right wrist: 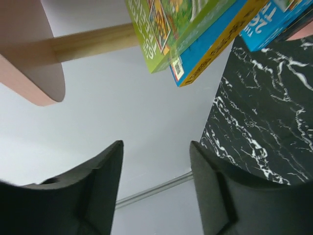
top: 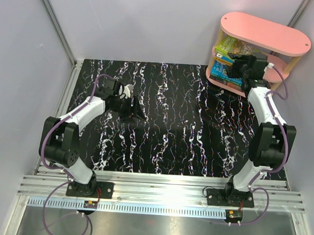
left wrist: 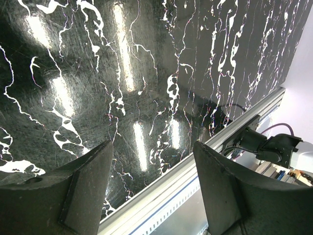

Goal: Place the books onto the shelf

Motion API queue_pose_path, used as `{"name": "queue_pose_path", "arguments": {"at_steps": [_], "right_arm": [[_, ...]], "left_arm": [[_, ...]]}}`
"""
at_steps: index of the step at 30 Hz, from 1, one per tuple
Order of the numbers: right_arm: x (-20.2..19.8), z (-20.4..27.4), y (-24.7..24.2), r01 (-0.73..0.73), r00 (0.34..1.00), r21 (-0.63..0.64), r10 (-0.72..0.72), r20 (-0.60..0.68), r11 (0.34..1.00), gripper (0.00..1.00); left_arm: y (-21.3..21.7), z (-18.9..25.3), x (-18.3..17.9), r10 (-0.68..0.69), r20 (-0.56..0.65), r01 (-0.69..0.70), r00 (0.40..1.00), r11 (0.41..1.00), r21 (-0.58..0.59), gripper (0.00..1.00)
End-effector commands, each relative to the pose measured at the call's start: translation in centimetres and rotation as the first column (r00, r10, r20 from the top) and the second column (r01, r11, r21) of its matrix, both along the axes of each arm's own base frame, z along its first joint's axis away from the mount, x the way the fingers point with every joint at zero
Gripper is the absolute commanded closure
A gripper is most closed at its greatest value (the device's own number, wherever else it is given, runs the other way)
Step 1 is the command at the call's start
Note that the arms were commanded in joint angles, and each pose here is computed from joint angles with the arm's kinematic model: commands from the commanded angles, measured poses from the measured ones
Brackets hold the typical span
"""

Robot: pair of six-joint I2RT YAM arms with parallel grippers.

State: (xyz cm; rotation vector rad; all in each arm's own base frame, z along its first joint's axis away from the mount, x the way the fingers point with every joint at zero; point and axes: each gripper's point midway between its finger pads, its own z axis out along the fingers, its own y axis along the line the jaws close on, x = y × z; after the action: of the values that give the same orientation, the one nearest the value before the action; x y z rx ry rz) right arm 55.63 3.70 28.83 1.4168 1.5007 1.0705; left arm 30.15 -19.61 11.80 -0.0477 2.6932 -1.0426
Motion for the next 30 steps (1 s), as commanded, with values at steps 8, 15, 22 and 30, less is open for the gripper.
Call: {"name": "queue_pose_path", "arguments": {"at_steps": [8,15,22,30], "right_arm": [[-3.2,1.8,-5.6,0.051,0.999,-0.111,-0.052,-0.006,0.993,1.00],[-3.8,-1.4,-6.3,0.033,0.993,-0.139,-0.048,-0.112,0.990,1.00],[-3.2,-4.0,-8.4,0.041,0.986,-0.093,-0.055,-0.155,0.995,1.00],[-1.7,-6.4,-10.9,0.044,0.984,-0.032,-0.049,-0.169,0.999,1.00]], "left_arm": [[-0.5,0.9,0.1,-0.019,0.041,0.018,0.999,1.000,0.013,0.31],[0.0,0.5,-0.1,-0.018,0.022,0.016,1.000,0.998,0.067,0.31],[0.1,0.6,0.0,-0.005,0.010,0.004,1.000,0.995,0.096,0.31],[0.3,1.2,0.3,0.038,-0.005,-0.037,0.999,0.992,0.117,0.31]]}}
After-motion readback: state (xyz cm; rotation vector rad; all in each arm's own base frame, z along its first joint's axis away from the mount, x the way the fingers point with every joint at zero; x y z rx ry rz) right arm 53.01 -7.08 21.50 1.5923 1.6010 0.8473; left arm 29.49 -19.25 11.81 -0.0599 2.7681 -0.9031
